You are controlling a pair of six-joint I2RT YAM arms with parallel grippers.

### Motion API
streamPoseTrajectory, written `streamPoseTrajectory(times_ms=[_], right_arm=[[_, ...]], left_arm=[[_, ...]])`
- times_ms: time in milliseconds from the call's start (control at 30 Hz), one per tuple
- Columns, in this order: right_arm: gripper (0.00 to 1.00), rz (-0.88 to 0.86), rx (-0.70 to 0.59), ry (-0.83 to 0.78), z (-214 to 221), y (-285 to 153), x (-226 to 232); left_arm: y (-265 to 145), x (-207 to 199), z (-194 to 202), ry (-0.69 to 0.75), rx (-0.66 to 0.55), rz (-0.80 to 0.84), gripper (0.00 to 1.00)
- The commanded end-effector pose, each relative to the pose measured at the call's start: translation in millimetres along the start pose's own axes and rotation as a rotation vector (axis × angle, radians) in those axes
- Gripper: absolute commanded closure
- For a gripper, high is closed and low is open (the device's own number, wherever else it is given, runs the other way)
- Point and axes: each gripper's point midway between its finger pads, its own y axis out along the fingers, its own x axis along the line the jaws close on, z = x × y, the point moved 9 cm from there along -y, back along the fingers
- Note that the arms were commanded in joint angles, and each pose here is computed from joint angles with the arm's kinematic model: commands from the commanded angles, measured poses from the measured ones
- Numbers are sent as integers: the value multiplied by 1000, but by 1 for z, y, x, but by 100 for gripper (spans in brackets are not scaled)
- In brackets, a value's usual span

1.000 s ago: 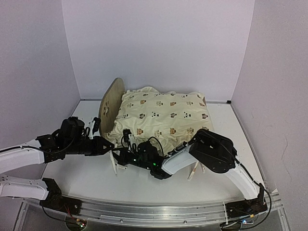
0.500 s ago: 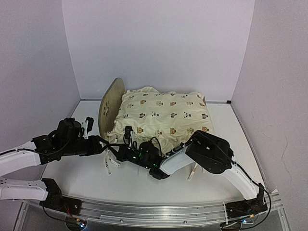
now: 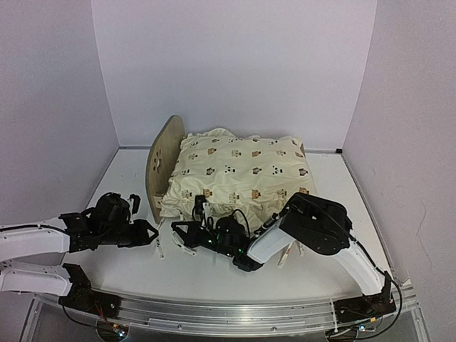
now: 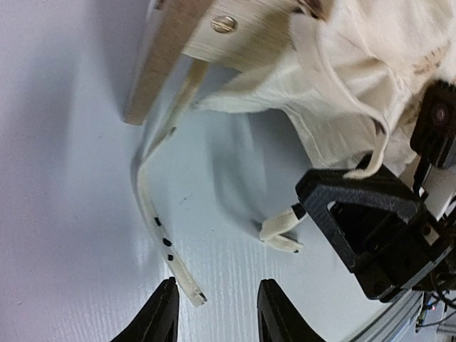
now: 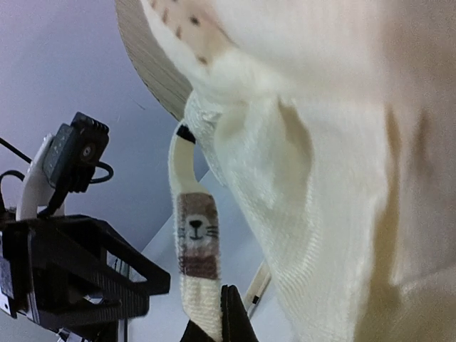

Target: Set up the pet bed

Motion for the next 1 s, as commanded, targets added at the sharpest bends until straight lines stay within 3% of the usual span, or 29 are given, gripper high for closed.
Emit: streamPoseTrajectory(times_ms=[0, 100, 667, 767, 967], right_arm=[[100, -66, -92, -22, -43, 4, 37], [100, -64, -93, -19, -46, 6, 39], [100, -77, -91, 61, -58, 4, 51], [100, -76, -86, 70, -57, 4, 50], [100, -55, -81, 78, -56, -5, 49]], left_arm=[[-5, -23, 1, 111, -12, 290, 61], [-7, -25, 7, 169, -25, 372, 58], [39, -39, -13, 208, -91, 331, 55], [47, -39, -19, 206, -108, 284, 62], [51, -35, -27, 194, -153, 186, 97]])
